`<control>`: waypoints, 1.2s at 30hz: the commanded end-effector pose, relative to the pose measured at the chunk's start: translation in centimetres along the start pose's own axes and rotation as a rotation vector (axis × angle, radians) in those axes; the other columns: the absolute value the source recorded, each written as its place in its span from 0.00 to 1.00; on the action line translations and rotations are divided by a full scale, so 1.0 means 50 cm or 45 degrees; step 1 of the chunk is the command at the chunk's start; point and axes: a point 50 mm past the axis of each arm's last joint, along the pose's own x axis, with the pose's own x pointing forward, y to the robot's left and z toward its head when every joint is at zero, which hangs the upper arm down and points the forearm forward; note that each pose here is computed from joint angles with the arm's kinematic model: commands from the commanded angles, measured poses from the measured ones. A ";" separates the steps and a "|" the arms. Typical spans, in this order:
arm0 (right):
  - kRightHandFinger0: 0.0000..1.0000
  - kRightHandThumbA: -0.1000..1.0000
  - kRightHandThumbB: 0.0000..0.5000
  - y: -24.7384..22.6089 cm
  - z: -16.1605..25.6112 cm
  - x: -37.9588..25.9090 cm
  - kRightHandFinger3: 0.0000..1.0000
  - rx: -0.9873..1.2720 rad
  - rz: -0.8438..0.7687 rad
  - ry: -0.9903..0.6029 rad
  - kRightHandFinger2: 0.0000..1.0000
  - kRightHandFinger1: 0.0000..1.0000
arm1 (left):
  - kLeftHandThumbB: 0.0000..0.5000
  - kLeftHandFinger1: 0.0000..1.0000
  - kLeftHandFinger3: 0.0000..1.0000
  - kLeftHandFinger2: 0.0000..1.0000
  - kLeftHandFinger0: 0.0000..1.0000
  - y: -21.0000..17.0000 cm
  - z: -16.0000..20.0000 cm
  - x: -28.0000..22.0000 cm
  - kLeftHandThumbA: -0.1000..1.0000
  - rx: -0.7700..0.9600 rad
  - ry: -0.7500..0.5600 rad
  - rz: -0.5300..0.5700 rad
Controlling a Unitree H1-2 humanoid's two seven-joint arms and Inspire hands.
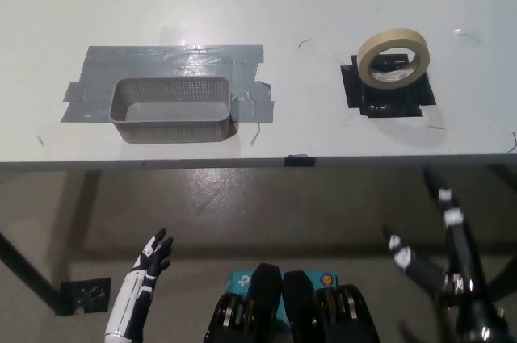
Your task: The robot picks the tape placed on the black area with right hand and places it in the small grey container.
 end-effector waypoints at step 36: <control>1.00 0.93 0.95 -0.116 0.110 0.576 1.00 -1.158 0.100 0.098 1.00 1.00 | 0.33 1.00 1.00 1.00 1.00 0.005 0.024 -0.031 1.00 0.069 -0.079 -0.012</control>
